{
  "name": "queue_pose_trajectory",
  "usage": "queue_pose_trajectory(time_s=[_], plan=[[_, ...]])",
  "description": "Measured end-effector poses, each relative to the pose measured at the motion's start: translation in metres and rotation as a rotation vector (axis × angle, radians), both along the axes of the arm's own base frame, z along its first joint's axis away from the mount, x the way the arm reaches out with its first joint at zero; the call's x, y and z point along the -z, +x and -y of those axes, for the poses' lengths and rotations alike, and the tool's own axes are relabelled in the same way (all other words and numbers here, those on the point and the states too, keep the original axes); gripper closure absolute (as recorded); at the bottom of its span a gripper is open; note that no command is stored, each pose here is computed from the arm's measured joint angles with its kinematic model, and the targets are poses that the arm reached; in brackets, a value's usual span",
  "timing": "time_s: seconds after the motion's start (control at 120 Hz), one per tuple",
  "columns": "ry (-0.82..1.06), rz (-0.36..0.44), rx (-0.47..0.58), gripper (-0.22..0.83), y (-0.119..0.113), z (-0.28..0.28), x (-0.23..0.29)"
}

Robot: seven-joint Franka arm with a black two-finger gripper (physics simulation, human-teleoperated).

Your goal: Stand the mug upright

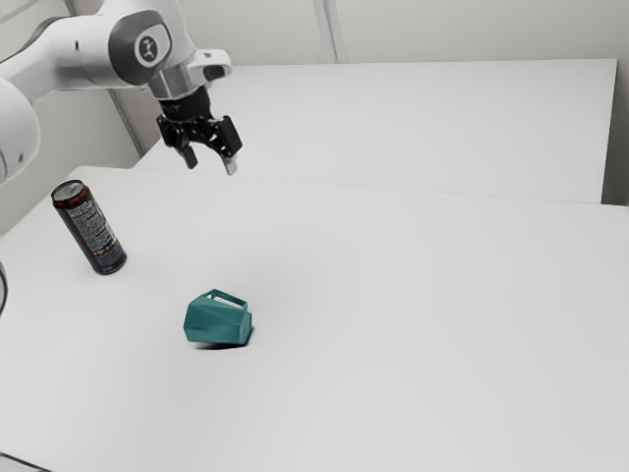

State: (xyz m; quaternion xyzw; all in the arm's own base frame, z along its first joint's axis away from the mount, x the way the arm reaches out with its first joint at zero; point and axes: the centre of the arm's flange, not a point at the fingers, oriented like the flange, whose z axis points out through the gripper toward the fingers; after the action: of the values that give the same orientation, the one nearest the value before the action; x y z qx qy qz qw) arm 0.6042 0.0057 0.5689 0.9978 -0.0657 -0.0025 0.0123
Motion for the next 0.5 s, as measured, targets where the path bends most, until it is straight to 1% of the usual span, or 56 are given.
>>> queue_pose_trajectory(time_s=[0.042, 0.158, 0.233, 0.342, 0.458, 0.5], plan=[[-0.001, 0.011, -0.002, 0.0, -0.004, -0.005, -0.003], [-0.008, 0.03, -0.017, 0.0, -0.023, -0.019, -0.005], [-0.017, 0.037, -0.035, 0.0, -0.043, -0.031, 0.001], [-0.026, 0.046, -0.075, 0.0, -0.06, -0.052, 0.027], [-0.091, 0.095, -0.132, 0.0, -0.095, -0.085, 0.062], [-0.131, 0.121, -0.154, 0.0, -0.104, -0.095, 0.073]])
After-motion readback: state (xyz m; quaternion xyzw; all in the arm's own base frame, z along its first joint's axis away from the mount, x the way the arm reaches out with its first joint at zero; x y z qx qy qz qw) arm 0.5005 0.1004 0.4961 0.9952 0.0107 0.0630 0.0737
